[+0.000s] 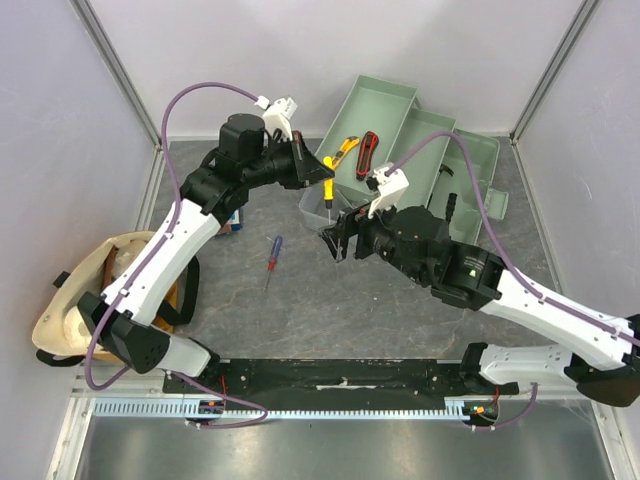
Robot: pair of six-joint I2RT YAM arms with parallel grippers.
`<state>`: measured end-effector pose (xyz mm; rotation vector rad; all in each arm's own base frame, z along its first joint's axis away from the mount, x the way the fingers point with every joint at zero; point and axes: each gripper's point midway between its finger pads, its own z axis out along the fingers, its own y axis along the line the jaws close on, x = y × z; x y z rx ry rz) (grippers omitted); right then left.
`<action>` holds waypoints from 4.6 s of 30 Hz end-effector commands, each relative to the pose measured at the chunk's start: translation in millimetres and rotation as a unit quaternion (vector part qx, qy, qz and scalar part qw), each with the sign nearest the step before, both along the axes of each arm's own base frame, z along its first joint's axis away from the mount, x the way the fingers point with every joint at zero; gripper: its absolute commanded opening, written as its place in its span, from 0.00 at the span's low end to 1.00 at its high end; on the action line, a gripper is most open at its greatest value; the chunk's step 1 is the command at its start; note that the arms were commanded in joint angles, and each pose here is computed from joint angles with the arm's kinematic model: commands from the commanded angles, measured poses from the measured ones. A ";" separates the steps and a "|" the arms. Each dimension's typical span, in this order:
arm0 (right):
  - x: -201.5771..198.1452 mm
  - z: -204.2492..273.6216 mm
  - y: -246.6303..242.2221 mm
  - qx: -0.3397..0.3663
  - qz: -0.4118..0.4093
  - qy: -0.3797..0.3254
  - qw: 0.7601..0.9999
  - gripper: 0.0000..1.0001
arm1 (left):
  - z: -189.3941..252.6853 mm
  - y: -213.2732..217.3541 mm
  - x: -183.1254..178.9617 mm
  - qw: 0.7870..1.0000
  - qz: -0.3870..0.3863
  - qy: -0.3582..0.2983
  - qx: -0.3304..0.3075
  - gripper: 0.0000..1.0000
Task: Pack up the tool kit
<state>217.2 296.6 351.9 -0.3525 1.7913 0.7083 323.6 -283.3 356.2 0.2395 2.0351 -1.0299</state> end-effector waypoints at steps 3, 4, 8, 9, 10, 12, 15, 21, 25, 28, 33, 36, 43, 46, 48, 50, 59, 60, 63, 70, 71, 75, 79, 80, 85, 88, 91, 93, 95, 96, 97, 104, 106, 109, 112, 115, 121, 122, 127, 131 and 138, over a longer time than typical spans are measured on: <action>14.7 15.0 16.6 -0.008 -0.007 -0.029 1.000 0.76 | 74.5 1.1 -33.6 0.994 -0.037 -0.069 -0.080 0.02; 18.3 12.9 19.8 -0.011 -0.010 -0.028 0.999 0.74 | 78.7 4.3 -37.9 0.993 -0.036 -0.074 -0.083 0.02; 27.8 8.6 37.6 -0.009 -0.010 -0.030 0.999 0.54 | 84.8 7.5 -47.9 0.992 -0.045 -0.080 -0.087 0.02; 29.5 7.4 41.9 -0.007 -0.007 -0.031 0.999 0.45 | 84.3 7.3 -48.9 0.992 -0.047 -0.080 -0.086 0.02; 30.5 6.8 45.4 -0.002 -0.007 -0.032 0.999 0.35 | 83.6 8.4 -48.7 0.992 -0.045 -0.080 -0.083 0.02; 34.2 8.0 47.1 0.009 -0.016 -0.034 0.999 0.13 | 80.3 12.2 -45.5 0.993 -0.032 -0.083 -0.071 0.03; 42.0 13.4 39.0 0.018 -0.050 -0.041 0.998 0.00 | 78.4 19.1 -40.2 0.994 -0.010 -0.093 -0.055 0.20; 53.9 32.9 11.5 0.028 -0.106 -0.074 0.991 0.00 | 78.4 39.0 -27.2 0.992 0.047 -0.119 -0.021 0.64; 62.8 41.1 -6.3 0.027 -0.131 -0.085 0.987 0.00 | 81.5 44.8 -17.0 0.990 0.070 -0.126 -0.011 0.77; 76.7 44.2 -34.8 0.037 -0.175 -0.080 0.981 0.00 | 72.8 57.2 -6.0 0.987 0.111 -0.117 0.010 0.81; 110.9 25.5 -88.7 0.022 -0.253 -0.055 0.966 0.00 | 47.0 90.3 5.0 0.974 0.189 -0.114 0.058 0.83; 129.8 7.3 -116.0 0.017 -0.295 -0.035 0.955 0.00 | 23.0 101.9 8.3 0.968 0.209 -0.104 0.090 0.83; 179.2 -50.3 -149.6 0.017 -0.338 0.045 0.940 0.00 | -63.5 123.2 20.9 0.961 0.240 -0.005 0.138 0.83; 197.3 -75.7 -156.5 0.026 -0.331 0.083 0.940 0.00 | -101.5 131.5 26.6 0.955 0.253 0.046 0.151 0.83; 210.6 -96.4 -152.6 0.030 -0.310 0.117 0.943 0.00 | -129.5 138.2 31.9 0.947 0.266 0.081 0.159 0.82; 219.9 -118.6 -150.1 0.034 -0.293 0.150 0.944 0.00 | -161.5 139.6 33.1 0.941 0.265 0.119 0.173 0.81; 233.2 -166.2 -135.9 0.030 -0.251 0.207 0.945 0.00 | -257.8 145.3 28.9 0.906 0.238 0.220 0.271 0.73; 233.6 -169.2 -137.1 0.031 -0.254 0.211 0.943 0.01 | -266.1 147.3 27.5 0.902 0.238 0.228 0.280 0.73; 234.2 -173.3 -139.5 0.035 -0.265 0.218 0.939 0.17 | -282.8 148.2 23.7 0.894 0.229 0.246 0.295 0.73; 234.9 -176.9 -146.5 0.028 -0.289 0.228 0.929 0.32 | -311.6 140.7 15.0 0.888 0.196 0.275 0.314 0.68; 234.7 -175.9 -149.4 0.025 -0.296 0.227 0.928 0.33 | -316.0 141.4 14.0 0.885 0.195 0.280 0.318 0.67; 229.1 -163.8 -160.8 0.019 -0.317 0.214 0.924 0.36 | -332.5 143.7 9.4 0.871 0.199 0.293 0.341 0.58; 219.7 -142.4 -173.8 0.013 -0.335 0.191 0.923 0.38 | -343.9 142.7 7.1 0.863 0.194 0.300 0.359 0.50; 216.8 -137.0 -177.9 0.010 -0.341 0.185 0.922 0.39 | -346.5 141.8 5.8 0.861 0.191 0.302 0.361 0.47; 201.0 -103.8 -196.8 0.012 -0.370 0.152 0.916 0.50 | -354.3 144.9 2.3 0.854 0.189 0.308 0.374 0.17; 190.5 -80.8 -201.9 0.025 -0.372 0.132 0.918 0.54 | -346.6 145.7 3.2 0.855 0.192 0.303 0.373 0.02; 181.5 -60.5 -196.1 0.036 -0.345 0.115 0.931 0.61 | -319.5 140.6 8.7 0.872 0.197 0.279 0.351 0.02; 173.0 -49.6 -179.4 0.035 -0.283 0.102 0.953 0.71 | -293.7 137.1 11.8 0.885 0.200 0.258 0.332 0.02; 163.1 -38.1 -163.5 0.044 -0.228 0.086 0.969 0.74 | -262.1 137.2 14.2 0.898 0.209 0.229 0.313 0.02; 156.9 -34.3 -154.0 0.051 -0.197 0.085 0.975 0.76 | -243.5 137.6 14.0 0.904 0.215 0.211 0.303 0.02; 151.7 -28.6 -146.9 0.057 -0.172 0.081 0.980 0.78 | -225.7 139.3 13.4 0.909 0.222 0.194 0.293 0.02; 78.7 17.8 -58.4 0.079 0.088 0.003 0.993 0.92 | -82.8 118.3 -17.5 0.972 0.176 0.064 0.144 0.02; 52.6 19.1 -26.6 0.070 0.159 0.002 0.985 0.93 | -44.9 102.7 -29.2 0.986 0.134 0.032 0.091 0.02; 17.1 22.3 12.4 0.071 0.245 -0.013 0.967 0.96 | 3.6 80.6 -48.4 0.997 0.069 -0.006 0.016 0.02; -13.4 31.6 40.9 0.091 0.300 -0.037 0.949 0.98 | 38.6 65.2 -67.2 0.999 0.012 -0.034 -0.040 0.02; -27.4 41.1 55.1 0.119 0.319 -0.052 0.939 0.93 | 58.3 54.2 -82.6 0.995 -0.030 -0.041 -0.083 0.02; -21.5 36.8 76.2 0.136 0.299 -0.033 0.944 0.73 | 80.6 44.2 -104.4 0.984 -0.081 -0.055 -0.149 0.02; -20.9 36.0 79.4 0.139 0.299 -0.028 0.944 0.70 | 85.5 44.4 -108.2 0.982 -0.086 -0.063 -0.156 0.02; -17.7 43.9 86.8 0.175 0.287 -0.013 0.942 0.52 | 90.6 45.1 -115.1 0.979 -0.094 -0.071 -0.169 0.02; -16.0 50.5 86.5 0.195 0.278 -0.013 0.941 0.26 | 89.6 46.1 -117.1 0.978 -0.095 -0.075 -0.168 0.02; 0.2 50.2 73.0 0.180 0.218 -0.017 0.959 0.00 | 77.4 60.1 -106.4 0.984 -0.047 -0.112 -0.131 0.61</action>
